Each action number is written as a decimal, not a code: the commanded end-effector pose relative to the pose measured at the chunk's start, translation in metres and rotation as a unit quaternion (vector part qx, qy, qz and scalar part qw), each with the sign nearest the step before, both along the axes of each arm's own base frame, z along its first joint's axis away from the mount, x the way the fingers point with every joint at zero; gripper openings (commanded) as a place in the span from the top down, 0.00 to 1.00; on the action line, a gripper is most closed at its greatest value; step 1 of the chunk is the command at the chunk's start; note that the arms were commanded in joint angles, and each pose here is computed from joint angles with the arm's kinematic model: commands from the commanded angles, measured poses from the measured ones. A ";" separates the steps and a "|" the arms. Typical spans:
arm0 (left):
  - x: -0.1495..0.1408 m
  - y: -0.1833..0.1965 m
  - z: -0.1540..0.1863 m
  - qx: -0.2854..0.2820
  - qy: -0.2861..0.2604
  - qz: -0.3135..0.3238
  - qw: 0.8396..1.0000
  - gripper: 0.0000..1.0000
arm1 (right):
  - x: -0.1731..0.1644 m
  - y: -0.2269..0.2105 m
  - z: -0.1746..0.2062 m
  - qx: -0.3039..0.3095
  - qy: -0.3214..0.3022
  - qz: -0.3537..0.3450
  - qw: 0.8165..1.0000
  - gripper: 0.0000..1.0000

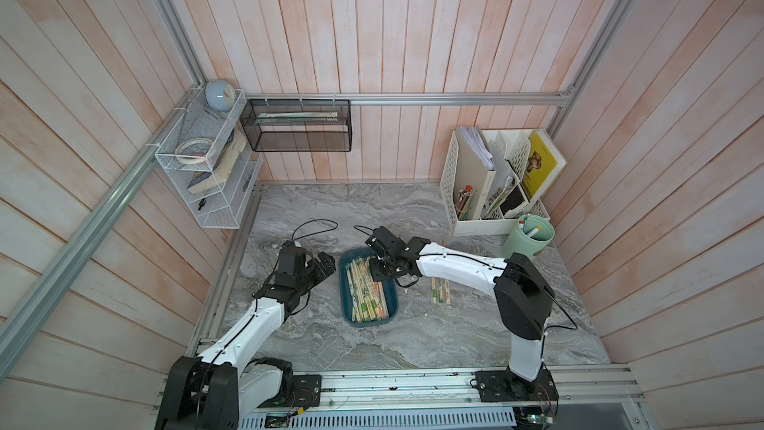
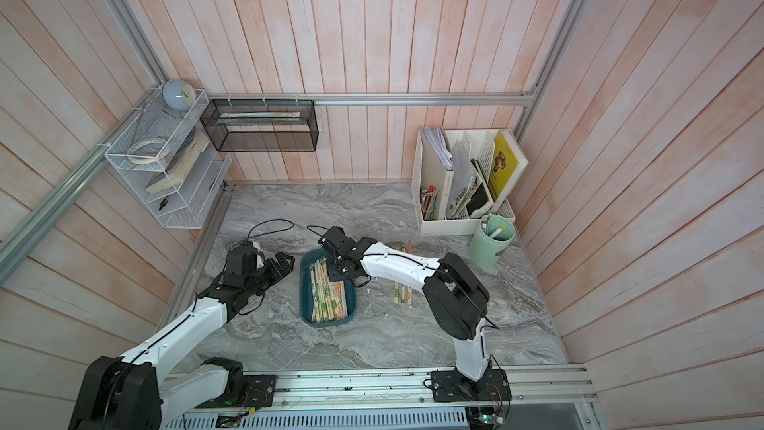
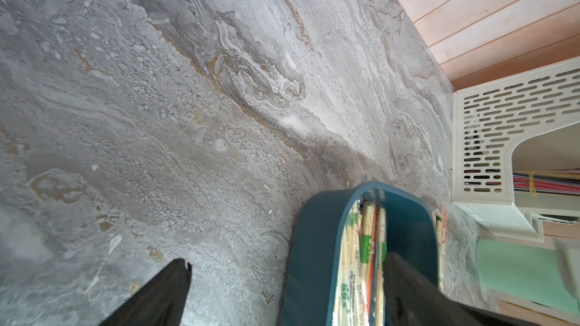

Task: Take the paired disposable chopsticks out of the storage box
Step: Pick up the paired disposable chopsticks from the storage box, then place the paired disposable chopsticks at the center of the board, then pick up the paired disposable chopsticks from the storage box.

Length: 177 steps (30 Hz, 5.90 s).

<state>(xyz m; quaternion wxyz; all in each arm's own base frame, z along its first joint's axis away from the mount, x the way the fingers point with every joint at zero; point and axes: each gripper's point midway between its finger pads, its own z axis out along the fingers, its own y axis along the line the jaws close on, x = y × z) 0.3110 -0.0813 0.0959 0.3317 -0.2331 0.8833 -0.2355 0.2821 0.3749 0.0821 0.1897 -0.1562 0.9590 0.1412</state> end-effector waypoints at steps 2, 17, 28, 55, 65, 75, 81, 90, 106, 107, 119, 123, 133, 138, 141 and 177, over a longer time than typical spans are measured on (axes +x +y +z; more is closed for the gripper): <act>0.001 0.000 0.003 0.002 -0.014 -0.010 1.000 0.00 | -0.004 -0.002 -0.011 -0.034 0.008 0.004 0.999 0.69; 0.000 -0.003 0.002 -0.006 -0.019 -0.015 1.000 0.00 | -0.007 -0.002 -0.033 -0.073 0.027 0.012 0.997 0.73; -0.001 -0.003 0.001 -0.008 -0.021 -0.016 1.000 0.00 | -0.008 -0.002 -0.042 -0.081 0.035 0.017 0.996 0.77; 0.001 -0.005 0.005 -0.013 -0.024 -0.021 0.999 0.00 | -0.001 0.012 0.007 -0.024 0.003 0.017 1.000 1.00; 0.004 -0.007 0.012 -0.011 -0.025 -0.025 0.999 0.00 | 0.009 0.018 0.048 0.027 -0.025 0.014 0.999 1.00; 0.008 -0.010 0.024 -0.017 -0.028 -0.028 0.999 0.00 | 0.030 -0.012 0.086 0.063 -0.061 -0.025 0.996 1.00; 0.010 -0.020 0.031 -0.015 -0.031 -0.036 0.999 0.00 | 0.043 -0.061 0.076 0.053 -0.067 -0.069 0.994 1.00; 0.013 -0.036 0.031 -0.010 -0.022 -0.049 0.999 0.00 | 0.045 -0.120 0.015 -0.013 -0.048 -0.119 0.992 1.00; 0.010 -0.039 0.025 -0.008 -0.013 -0.048 0.999 0.00 | 0.053 -0.156 -0.041 -0.074 -0.029 -0.150 0.985 1.00; 0.011 -0.039 0.025 -0.008 -0.013 -0.048 0.999 0.00 | 0.054 -0.158 -0.043 -0.077 -0.028 -0.151 0.985 1.00; 0.009 -0.040 0.021 -0.009 -0.009 -0.049 0.999 0.00 | 0.057 -0.169 -0.054 -0.099 -0.025 -0.157 0.982 1.00; 0.009 -0.039 0.021 -0.009 -0.010 -0.049 0.999 0.00 | 0.057 -0.170 -0.054 -0.105 -0.026 -0.160 0.981 0.93; 0.010 -0.040 0.022 -0.010 -0.013 -0.051 0.999 0.00 | 0.058 -0.172 -0.044 -0.104 -0.029 -0.166 0.980 0.78; 0.012 -0.042 0.024 -0.007 -0.012 -0.055 0.998 0.00 | 0.055 -0.168 -0.025 -0.078 -0.034 -0.168 0.982 0.75; 0.013 -0.041 0.024 -0.004 -0.014 -0.055 0.998 0.00 | 0.055 -0.160 -0.007 -0.046 -0.040 -0.164 0.985 0.74; 0.009 0.002 0.017 0.006 -0.005 -0.008 1.000 0.00 | -0.011 0.019 0.004 0.031 -0.016 0.062 0.997 0.77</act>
